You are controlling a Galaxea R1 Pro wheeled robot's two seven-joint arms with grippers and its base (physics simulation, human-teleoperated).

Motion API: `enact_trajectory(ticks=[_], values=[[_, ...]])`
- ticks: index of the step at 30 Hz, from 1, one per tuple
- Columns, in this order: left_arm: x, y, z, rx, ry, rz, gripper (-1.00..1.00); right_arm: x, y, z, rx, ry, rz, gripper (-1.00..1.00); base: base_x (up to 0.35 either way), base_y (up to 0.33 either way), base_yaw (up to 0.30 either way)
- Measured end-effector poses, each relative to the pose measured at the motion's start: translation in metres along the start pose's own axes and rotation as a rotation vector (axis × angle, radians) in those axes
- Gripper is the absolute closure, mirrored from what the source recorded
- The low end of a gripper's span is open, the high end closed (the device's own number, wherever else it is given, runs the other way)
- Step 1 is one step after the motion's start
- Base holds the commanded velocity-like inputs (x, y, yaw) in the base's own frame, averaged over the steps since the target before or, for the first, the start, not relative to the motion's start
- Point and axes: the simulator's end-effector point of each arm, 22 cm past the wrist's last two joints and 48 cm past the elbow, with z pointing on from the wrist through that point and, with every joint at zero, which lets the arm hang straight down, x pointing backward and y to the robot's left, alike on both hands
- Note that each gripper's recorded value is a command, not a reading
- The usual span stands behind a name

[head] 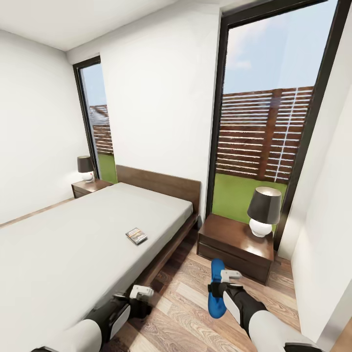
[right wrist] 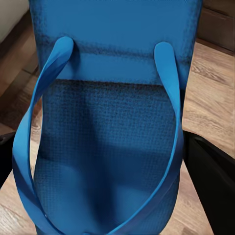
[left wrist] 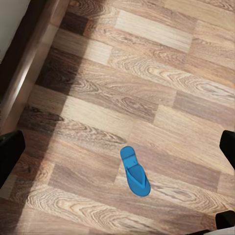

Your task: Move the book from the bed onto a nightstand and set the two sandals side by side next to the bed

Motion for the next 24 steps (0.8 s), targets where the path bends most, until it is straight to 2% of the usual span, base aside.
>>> enact_trajectory(ticks=[6, 11, 16, 24], values=[[0.041, 0.008, 0.007, -0.039, 0.003, -0.01, -1.0, -0.003, -0.001, 0.0, 0.002, -0.005, 0.0, 1.0, 0.0, 0.0, 0.0], [0.062, 0.016, 0.009, -0.083, -0.012, -0.015, -1.0, -0.003, -0.002, 0.0, 0.004, -0.006, -0.003, 1.0, 0.0, 0.0, 0.0], [0.093, 0.016, 0.01, -0.103, 0.001, -0.022, -1.0, -0.003, -0.003, 0.0, 0.004, -0.006, -0.003, 1.0, 0.0, 0.0, 0.0], [0.096, 0.019, 0.01, -0.11, -0.028, -0.025, -1.0, -0.002, -0.002, 0.0, 0.004, -0.005, -0.008, 1.0, 0.0, -0.051, 0.0]])
